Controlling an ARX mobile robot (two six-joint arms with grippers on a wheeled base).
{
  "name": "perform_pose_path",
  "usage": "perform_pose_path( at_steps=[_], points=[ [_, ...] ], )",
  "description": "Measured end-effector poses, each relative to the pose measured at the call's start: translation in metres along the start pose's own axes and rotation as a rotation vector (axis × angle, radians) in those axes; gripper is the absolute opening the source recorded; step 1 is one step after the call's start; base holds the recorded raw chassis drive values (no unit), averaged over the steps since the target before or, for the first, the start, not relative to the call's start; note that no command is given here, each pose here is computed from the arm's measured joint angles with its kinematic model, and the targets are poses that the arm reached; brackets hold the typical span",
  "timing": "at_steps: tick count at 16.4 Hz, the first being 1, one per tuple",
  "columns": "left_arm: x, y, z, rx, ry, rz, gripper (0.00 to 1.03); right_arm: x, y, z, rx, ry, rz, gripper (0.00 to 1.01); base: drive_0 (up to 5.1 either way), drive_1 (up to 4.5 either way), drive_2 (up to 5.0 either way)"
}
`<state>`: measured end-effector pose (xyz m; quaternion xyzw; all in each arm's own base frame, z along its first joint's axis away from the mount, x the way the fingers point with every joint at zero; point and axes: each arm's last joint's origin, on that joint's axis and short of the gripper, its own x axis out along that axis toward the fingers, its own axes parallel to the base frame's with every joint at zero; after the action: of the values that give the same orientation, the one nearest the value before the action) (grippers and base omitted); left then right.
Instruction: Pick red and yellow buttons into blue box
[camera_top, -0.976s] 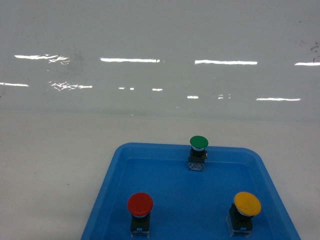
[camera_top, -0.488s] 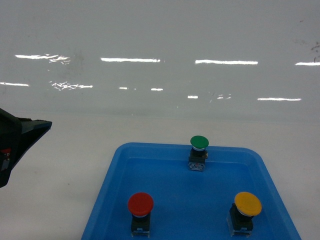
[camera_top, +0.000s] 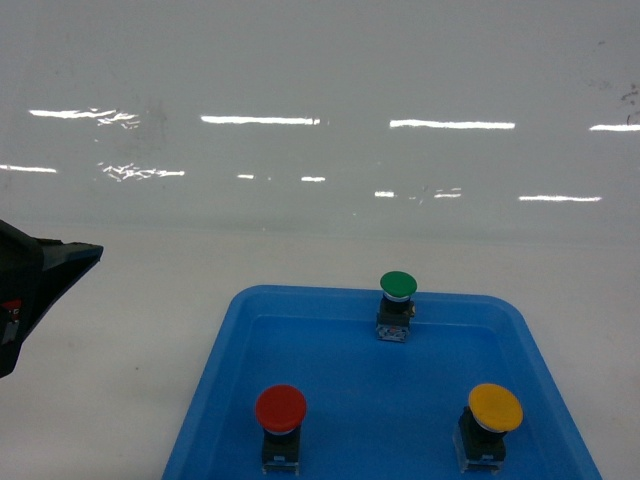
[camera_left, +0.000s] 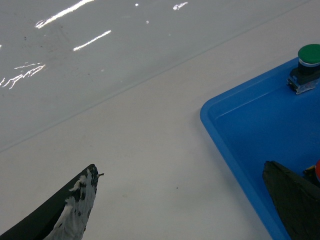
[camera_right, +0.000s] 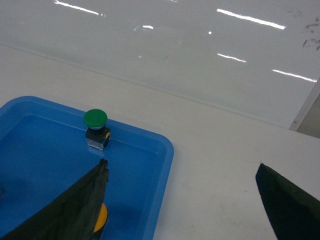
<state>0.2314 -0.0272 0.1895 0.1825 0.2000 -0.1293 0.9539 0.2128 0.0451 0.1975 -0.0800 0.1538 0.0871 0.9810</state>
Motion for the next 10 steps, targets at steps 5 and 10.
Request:
perform_pose_path(
  at_steps=[5,10],
  points=[
    [0.0,0.0,0.0,0.0,0.0,0.0,0.98,0.0,0.0,0.0,-0.006,0.0,0.0,0.81,0.0,0.0,0.0],
    [0.0,0.0,0.0,0.0,0.0,0.0,0.98,0.038,0.0,-0.019,-0.02,0.122,-0.014,0.38,0.0,0.0,0.0]
  ],
)
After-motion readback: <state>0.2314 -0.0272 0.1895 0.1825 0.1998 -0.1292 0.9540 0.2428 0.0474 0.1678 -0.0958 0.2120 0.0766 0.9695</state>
